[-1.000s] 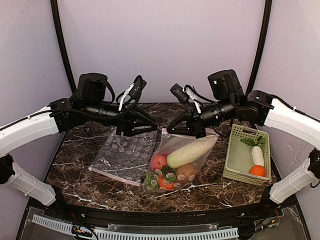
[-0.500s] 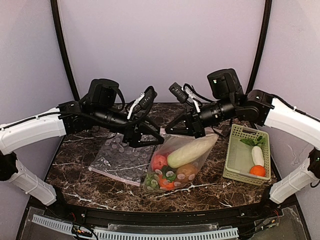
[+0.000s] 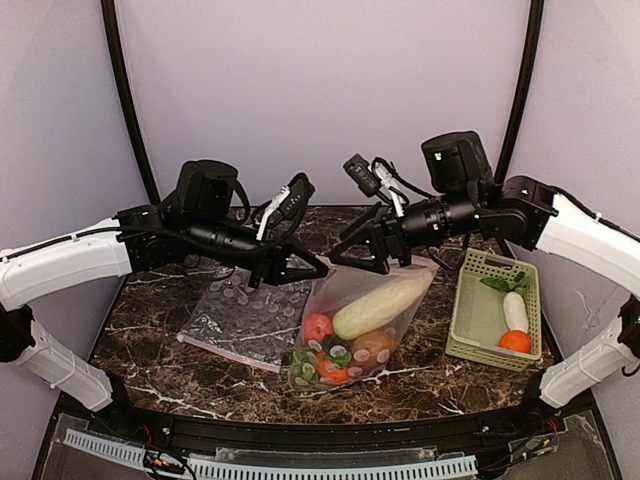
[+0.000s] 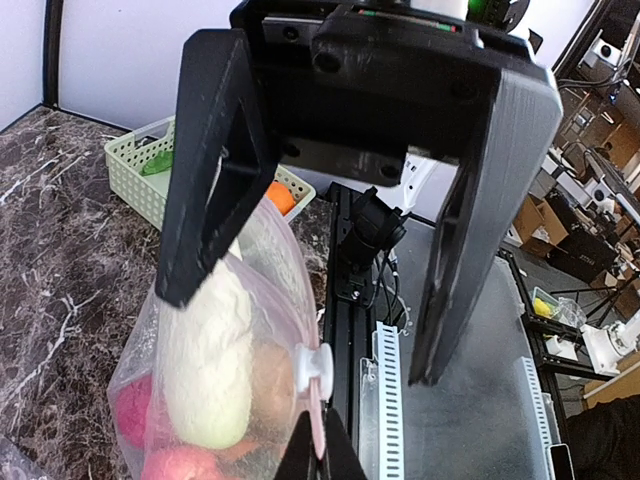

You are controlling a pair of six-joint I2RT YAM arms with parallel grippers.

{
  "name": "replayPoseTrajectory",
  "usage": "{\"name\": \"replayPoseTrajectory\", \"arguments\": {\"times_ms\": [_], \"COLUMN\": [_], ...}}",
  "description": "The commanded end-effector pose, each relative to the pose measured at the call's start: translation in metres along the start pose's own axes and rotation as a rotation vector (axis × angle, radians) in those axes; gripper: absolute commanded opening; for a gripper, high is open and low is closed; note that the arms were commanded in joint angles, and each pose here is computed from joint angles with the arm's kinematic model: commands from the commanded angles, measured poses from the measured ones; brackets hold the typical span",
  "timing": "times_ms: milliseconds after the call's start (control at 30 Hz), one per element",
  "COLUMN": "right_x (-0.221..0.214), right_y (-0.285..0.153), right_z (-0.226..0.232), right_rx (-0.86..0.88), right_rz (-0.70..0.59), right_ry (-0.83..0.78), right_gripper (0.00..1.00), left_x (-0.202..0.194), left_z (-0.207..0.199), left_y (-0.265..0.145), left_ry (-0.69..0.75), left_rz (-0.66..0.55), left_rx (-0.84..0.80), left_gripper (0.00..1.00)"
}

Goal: Place the food in the zip-top bag and seal the zipper
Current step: Pass from the right arm to the left, then zip the zipper on the zipper food storage bag.

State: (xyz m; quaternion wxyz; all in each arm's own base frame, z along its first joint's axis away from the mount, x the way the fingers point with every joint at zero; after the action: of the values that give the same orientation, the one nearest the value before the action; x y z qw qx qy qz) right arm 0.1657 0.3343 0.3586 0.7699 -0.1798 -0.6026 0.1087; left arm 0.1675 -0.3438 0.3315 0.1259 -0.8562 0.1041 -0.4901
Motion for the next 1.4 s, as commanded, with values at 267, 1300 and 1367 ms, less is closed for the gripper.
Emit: {"name": "replayPoseTrajectory", "arguments": {"times_ms": [267, 1300, 1367], "right_x": [-0.033, 0.015, 0.016], "right_y": [-0.076, -0.008, 0.0], "right_z": [-0.042, 0.011, 0.013], "right_rx": [-0.379, 0.149, 0.169], "right_rz": [0.022, -0.026, -0.016], "right_ry": [0.136, -0.076, -0.08], "right_gripper": [0.92, 0.47, 0.44], "left_x": [-0.006, -0.011, -0.011], "left_z": [-0.007, -0.02, -0.021], "left_y": [-0.022, -0.032, -0.032], "left_ry": [0.041, 0.124, 0.124], "left_rz": [-0.062, -0.01, -0.004], "left_rx": [0.067, 0.02, 0.014], "left_gripper": [0.01, 0.01, 0.01]}}
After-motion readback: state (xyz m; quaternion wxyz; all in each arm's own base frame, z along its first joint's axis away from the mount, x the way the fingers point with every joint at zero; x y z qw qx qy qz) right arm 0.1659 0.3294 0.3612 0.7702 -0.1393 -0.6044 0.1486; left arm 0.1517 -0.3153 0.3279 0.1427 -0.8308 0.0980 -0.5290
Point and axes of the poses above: each gripper's point midway between its finger pads, its own y axis out along the fingers, its own z axis along the line the jaws close on, x = y × z, the point moved 5 cm from there along -y, back along the fingers, and after that the axes turned 7 degrees about -y, right-handed, at the moved point
